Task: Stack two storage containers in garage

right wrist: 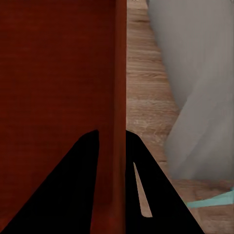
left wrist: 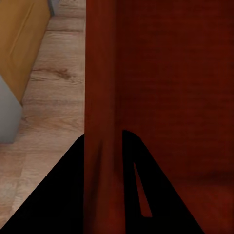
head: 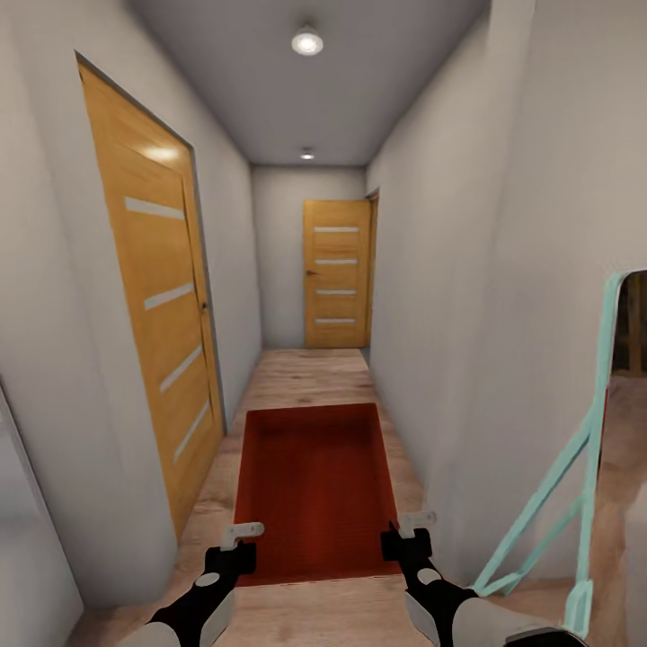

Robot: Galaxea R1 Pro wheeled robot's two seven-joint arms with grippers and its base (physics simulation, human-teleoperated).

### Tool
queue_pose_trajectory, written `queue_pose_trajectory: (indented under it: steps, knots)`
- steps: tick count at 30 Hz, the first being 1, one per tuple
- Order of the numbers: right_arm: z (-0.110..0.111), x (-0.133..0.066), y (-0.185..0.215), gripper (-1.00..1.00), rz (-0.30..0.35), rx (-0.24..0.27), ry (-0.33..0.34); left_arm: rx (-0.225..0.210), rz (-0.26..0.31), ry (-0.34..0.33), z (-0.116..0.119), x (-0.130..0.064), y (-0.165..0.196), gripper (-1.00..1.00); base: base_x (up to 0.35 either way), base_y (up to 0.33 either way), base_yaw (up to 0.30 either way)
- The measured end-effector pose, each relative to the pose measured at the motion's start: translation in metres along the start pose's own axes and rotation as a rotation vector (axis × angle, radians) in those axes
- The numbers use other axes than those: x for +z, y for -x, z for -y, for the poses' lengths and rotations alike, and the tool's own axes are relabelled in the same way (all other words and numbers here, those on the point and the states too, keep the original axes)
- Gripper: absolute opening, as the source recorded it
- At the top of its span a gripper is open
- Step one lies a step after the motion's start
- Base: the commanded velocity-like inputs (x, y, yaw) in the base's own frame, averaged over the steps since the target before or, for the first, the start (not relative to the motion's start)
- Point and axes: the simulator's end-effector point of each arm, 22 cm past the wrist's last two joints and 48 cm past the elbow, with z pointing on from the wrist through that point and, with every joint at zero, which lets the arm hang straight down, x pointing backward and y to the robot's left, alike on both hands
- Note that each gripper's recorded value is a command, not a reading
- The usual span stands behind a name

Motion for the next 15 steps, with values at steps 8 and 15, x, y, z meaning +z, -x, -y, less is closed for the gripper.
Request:
queue_pose_trajectory:
  steps: [8,15]
  knots:
    - [-0.0002,0.0000,-0.0003,-1.00,-0.001,0.000,0.000,0.000,-0.001,0.000,-0.0001,0.0000,-0.0002,-1.00,0.309,0.193,-0.004]
    - [-0.0002,0.0000,0.0000,-1.00,0.000,0.000,0.000,-0.001,0.000,0.000,-0.0001,0.0000,-0.0002,-1.00,0.313,0.143,0.000]
